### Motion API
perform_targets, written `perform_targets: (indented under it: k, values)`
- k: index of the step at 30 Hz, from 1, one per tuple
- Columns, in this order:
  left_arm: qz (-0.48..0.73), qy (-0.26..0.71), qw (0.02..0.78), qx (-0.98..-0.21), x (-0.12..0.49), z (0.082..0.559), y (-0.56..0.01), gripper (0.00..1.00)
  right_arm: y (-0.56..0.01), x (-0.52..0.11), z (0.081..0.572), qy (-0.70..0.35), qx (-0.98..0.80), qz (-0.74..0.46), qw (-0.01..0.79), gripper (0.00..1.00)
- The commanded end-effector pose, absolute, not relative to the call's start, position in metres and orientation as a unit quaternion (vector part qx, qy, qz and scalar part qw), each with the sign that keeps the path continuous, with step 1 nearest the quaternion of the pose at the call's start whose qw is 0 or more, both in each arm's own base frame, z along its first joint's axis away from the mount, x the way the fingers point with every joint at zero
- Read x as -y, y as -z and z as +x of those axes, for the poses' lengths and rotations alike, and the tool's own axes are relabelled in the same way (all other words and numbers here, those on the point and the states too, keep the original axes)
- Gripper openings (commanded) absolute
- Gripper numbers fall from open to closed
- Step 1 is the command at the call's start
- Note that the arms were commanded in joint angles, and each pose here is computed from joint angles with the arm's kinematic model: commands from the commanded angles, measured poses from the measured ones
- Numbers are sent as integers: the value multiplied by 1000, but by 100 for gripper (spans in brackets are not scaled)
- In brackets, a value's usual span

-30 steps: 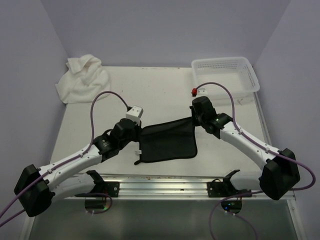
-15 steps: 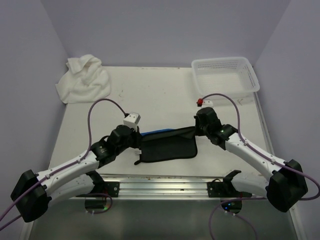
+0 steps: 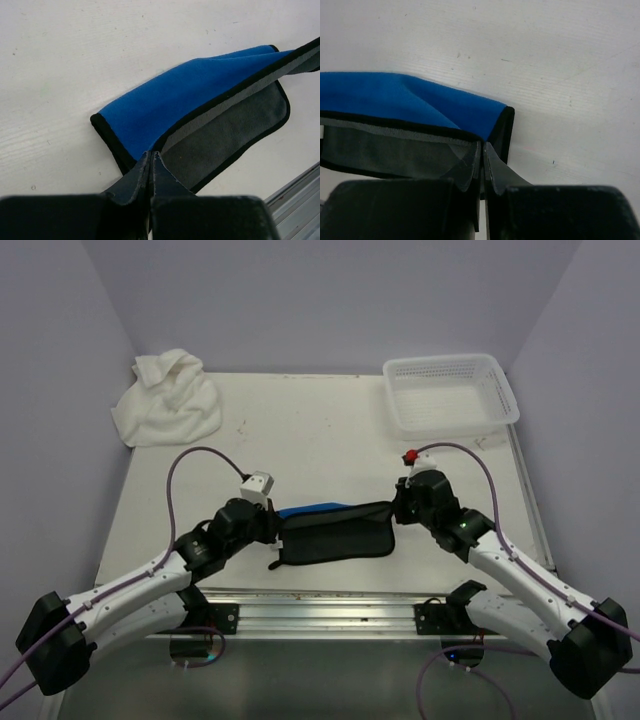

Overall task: Roll the towels
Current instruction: Fold the towel

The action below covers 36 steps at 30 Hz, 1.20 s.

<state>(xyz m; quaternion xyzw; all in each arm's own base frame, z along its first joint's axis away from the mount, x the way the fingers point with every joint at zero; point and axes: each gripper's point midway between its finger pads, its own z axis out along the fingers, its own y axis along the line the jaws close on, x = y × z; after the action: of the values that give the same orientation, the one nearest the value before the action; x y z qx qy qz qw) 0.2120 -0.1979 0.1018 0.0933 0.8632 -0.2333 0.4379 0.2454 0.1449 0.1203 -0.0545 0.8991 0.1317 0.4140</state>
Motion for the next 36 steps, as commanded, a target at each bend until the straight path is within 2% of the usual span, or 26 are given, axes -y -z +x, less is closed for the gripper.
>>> perform_targets:
  k: [1,9,15,17,19,24,31,36]
  values:
    - [80,253,443,-857,200,209,-106,0,-128,-151,245,-156,-889,-62,425,4]
    - [78,268,439,-854,200,199,-102,0,-107,-140,231,-140,-905,-44,399,6]
    - [91,271,440,-851,211,188,-99,0,-101,-135,223,-145,-904,-31,400,14]
    - [94,270,438,-852,215,185,-97,0,-97,-136,220,-151,-906,-31,394,19]
    - [100,266,433,-856,219,179,-92,0,-95,-140,218,-161,-906,-31,389,34]
    - [82,242,434,-864,206,179,-83,0,-92,-142,213,-173,-906,-32,386,50]
    - [71,232,445,-862,196,179,-85,0,-90,-140,211,-172,-906,-25,385,53]
    - [99,269,430,-856,211,171,-79,0,-85,-143,213,-173,-910,-20,376,51]
